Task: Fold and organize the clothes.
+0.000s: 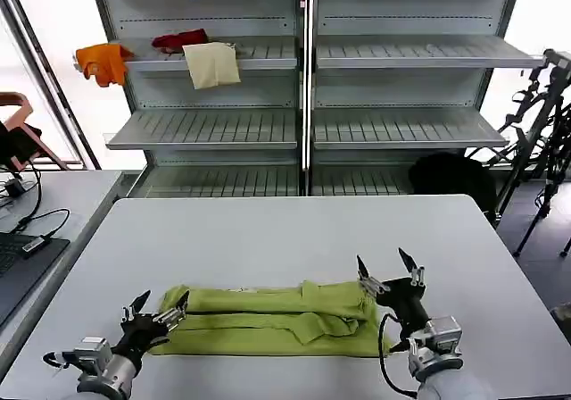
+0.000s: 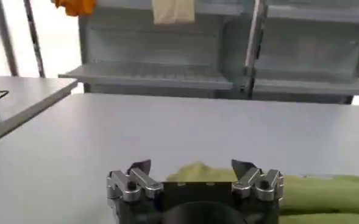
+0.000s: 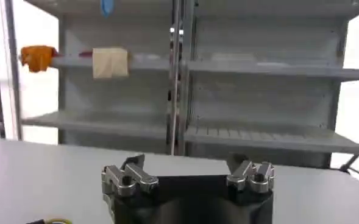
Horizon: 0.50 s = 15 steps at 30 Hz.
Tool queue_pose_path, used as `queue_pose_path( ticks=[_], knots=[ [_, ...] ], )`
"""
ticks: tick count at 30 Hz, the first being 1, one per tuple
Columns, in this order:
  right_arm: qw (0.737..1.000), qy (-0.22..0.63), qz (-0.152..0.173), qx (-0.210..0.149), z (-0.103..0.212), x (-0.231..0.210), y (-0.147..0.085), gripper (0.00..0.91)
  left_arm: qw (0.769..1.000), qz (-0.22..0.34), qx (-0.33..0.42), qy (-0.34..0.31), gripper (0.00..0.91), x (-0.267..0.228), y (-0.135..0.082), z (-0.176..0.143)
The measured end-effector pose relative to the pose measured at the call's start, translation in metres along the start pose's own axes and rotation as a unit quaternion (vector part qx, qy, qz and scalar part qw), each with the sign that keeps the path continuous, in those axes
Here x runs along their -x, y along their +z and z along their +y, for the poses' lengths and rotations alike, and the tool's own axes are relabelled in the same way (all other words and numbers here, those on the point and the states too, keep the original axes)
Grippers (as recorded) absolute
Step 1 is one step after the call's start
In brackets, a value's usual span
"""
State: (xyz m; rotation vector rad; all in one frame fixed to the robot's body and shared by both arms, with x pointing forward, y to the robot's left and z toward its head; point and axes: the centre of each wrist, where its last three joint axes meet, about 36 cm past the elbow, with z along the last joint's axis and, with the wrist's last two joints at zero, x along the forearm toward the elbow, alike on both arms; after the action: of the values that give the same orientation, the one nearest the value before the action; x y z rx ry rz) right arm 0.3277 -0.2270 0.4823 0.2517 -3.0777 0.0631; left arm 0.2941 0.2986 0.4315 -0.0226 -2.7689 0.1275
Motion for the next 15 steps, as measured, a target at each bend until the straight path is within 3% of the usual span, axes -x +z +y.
queue_pose_path(
  ticks=[13, 14, 15],
  knots=[
    [1.0, 0.0, -0.024, 0.01, -0.003, 0.003, -0.002, 0.907, 0.999, -0.004, -0.023, -0.044, 0.907, 0.003, 0.031, -0.011],
    [1.0, 0.0, -0.024, 0.01, -0.003, 0.003, -0.002, 0.907, 0.999, -0.004, -0.024, -0.044, 0.887, 0.003, 0.033, -0.012],
    [1.0, 0.001, -0.025, 0.009, -0.004, 0.003, -0.002, 0.907, 0.999, -0.003, -0.024, -0.044, 0.705, 0.002, 0.035, -0.013]
  ],
)
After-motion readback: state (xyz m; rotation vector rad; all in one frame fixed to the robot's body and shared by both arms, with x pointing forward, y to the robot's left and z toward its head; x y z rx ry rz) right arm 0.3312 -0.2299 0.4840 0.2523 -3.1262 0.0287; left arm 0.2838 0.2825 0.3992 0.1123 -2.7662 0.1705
